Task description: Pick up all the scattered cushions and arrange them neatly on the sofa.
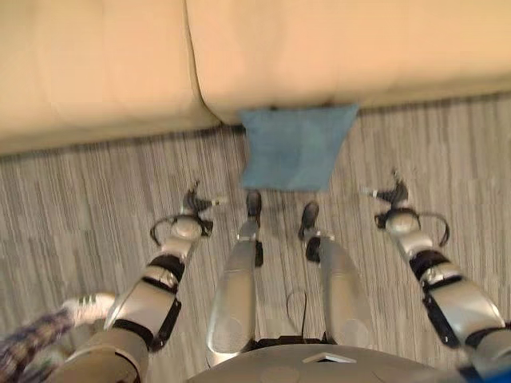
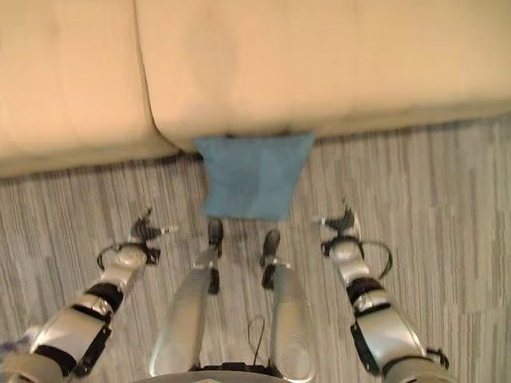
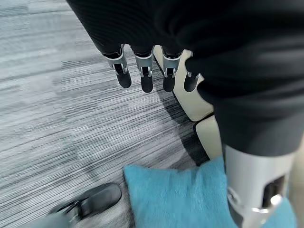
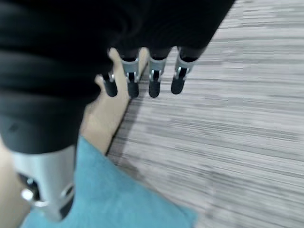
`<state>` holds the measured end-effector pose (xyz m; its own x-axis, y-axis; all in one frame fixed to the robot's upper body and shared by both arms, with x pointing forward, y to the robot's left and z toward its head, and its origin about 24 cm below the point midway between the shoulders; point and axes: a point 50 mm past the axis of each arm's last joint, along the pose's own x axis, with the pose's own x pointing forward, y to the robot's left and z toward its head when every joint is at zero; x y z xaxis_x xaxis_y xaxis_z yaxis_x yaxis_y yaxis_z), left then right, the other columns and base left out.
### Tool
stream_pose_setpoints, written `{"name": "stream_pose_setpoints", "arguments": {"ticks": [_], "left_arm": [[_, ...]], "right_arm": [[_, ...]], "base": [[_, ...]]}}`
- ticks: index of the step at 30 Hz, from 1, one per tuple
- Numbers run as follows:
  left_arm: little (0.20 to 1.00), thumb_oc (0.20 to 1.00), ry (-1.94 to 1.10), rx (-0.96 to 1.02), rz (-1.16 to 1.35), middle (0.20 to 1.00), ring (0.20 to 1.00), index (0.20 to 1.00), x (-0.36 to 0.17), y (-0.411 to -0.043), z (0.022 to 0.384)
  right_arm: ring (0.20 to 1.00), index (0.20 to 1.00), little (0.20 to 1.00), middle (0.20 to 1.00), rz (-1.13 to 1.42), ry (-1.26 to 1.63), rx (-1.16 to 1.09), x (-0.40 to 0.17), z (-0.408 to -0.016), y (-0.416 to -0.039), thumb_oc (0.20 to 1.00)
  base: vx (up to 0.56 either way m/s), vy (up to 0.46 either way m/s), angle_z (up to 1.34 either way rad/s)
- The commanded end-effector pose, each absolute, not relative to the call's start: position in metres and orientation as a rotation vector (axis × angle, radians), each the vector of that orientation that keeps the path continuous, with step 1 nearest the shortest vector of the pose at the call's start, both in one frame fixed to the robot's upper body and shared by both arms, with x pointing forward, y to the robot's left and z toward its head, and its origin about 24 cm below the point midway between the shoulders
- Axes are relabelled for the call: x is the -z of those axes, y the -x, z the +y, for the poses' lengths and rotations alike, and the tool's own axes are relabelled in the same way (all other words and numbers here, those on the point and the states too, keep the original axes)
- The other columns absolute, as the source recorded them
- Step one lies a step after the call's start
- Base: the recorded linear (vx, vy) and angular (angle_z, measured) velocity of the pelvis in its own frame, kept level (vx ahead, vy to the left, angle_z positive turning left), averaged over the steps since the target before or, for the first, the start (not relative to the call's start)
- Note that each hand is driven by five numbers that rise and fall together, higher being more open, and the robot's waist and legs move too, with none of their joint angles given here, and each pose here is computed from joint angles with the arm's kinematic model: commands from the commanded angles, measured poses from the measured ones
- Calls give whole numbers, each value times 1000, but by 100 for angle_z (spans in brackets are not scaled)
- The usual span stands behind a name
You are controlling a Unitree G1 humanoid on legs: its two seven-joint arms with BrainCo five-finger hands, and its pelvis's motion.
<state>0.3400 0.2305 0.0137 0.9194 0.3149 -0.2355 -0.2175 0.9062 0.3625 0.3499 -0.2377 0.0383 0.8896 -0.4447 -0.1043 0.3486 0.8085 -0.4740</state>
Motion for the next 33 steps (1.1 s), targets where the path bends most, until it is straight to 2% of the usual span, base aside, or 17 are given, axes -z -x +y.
{"name": "stream_pose_setpoints", "arguments": {"ticks": [1,3,6,12,20,27,33], "left_arm": [[1000,1000,-271,-351,305,1000,1000,1000,-1,-328,231],[1000,1000,-257,-361,237,1000,1000,1000,-20,-342,226],[1000,1000,-243,-382,43,1000,1000,1000,-77,-369,224],[1000,1000,-257,-383,-60,1000,1000,1000,-111,-380,219],[1000,1000,-182,-336,-262,1000,1000,1000,-174,-394,203],[1000,1000,-230,-285,-425,1000,1000,1000,-230,-401,178],[1000,1000,-246,-236,-473,1000,1000,1000,-246,-404,155]], "right_arm": [[1000,1000,1000,1000,238,418,542,-19,-249,-329,1000],[1000,1000,1000,1000,183,382,591,-36,-249,-340,1000],[1000,1000,1000,1000,4,252,659,-85,-246,-362,1000],[1000,1000,1000,1000,-132,152,675,-126,-250,-374,1000],[1000,1000,1000,1000,-267,-75,573,-183,-248,-392,1000],[1000,1000,1000,1000,-408,13,518,-242,-233,-402,1000],[1000,1000,1000,1000,-400,72,457,-251,-210,-410,1000]], "base": [[-63,9,24],[-35,21,17],[45,7,15],[114,-31,-3],[82,-97,-1],[39,-57,2],[6,-8,1]]}}
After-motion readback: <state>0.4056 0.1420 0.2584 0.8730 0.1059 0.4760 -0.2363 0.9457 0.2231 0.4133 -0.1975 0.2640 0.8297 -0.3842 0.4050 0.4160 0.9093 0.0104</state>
